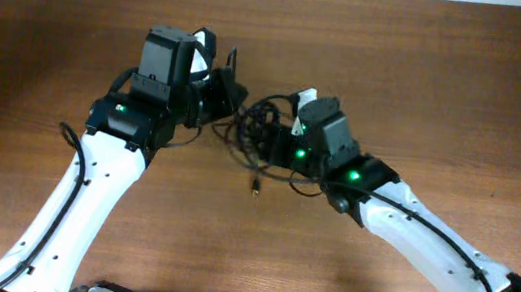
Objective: Untangle cables
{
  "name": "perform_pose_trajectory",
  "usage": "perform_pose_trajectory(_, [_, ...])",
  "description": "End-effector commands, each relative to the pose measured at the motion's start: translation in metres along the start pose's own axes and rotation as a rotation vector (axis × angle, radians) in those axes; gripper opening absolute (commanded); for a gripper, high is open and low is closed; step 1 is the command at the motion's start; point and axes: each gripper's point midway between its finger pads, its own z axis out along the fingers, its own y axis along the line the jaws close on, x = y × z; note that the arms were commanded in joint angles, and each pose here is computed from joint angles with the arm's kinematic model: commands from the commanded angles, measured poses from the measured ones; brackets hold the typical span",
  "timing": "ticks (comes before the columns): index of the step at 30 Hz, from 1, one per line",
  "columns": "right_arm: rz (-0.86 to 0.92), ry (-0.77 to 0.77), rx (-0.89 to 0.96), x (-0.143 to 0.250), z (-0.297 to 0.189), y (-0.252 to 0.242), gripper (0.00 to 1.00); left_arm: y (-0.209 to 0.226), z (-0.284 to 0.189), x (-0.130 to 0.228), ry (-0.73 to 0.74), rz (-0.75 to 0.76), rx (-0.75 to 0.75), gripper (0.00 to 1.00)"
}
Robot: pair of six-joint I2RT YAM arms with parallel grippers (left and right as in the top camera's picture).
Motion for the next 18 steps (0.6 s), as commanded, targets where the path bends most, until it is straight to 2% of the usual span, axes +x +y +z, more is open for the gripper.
perform_pose_trajectory(1, [0.113, -0.105, 0.16, -0.031, -0.01, -0.047, 0.04, 0.013, -0.005, 0.008, 0.016, -0.075, -0.073, 0.0])
perform_pose_trajectory(2, [0.169, -0.076, 0.25, -0.028, -0.018, -0.078, 0.04, 0.03, -0.007, 0.002, -0.024, -0.08, -0.154, 0.0])
perform_pose_trajectory(4, [0.294, -0.026, 0.445, -0.019, -0.044, -0.139, 0.04, 0.043, -0.012, -0.007, -0.054, -0.105, -0.187, 0.0])
perform_pose_trajectory(5, [0.387, -0.008, 0.608, -0.013, -0.073, -0.186, 0.04, 0.05, -0.016, -0.015, -0.073, -0.124, -0.196, 0.0])
perform_pose_trajectory(7, [0.494, 0.012, 0.722, -0.006, -0.104, -0.223, 0.04, 0.059, -0.021, -0.024, -0.097, -0.145, -0.206, 0.0])
perform_pose_trajectory(8, [0.503, 0.024, 0.755, -0.007, -0.12, -0.243, 0.04, 0.058, -0.025, -0.037, -0.124, -0.059, -0.179, 0.0])
perform_pose_trajectory(10, [0.567, 0.003, 0.786, -0.01, -0.137, -0.262, 0.04, 0.045, -0.043, -0.062, -0.172, 0.102, -0.072, 0.0])
perform_pose_trajectory(12, [0.65, -0.014, 0.816, -0.008, -0.155, -0.279, 0.04, 0.044, -0.095, -0.095, -0.292, 0.124, -0.004, 0.0])
perform_pose_trajectory(14, [0.689, -0.025, 0.83, -0.007, -0.163, -0.288, 0.04, 0.048, -0.135, -0.109, -0.405, 0.122, -0.015, 0.0])
perform_pose_trajectory(16, [0.708, -0.035, 0.853, -0.007, -0.17, -0.294, 0.04, 0.046, -0.168, -0.115, -0.498, 0.186, -0.034, 0.0])
perform_pose_trajectory(18, [0.707, -0.03, 0.856, -0.005, -0.171, -0.295, 0.04, 0.047, -0.211, -0.119, -0.635, 0.208, -0.098, 0.0])
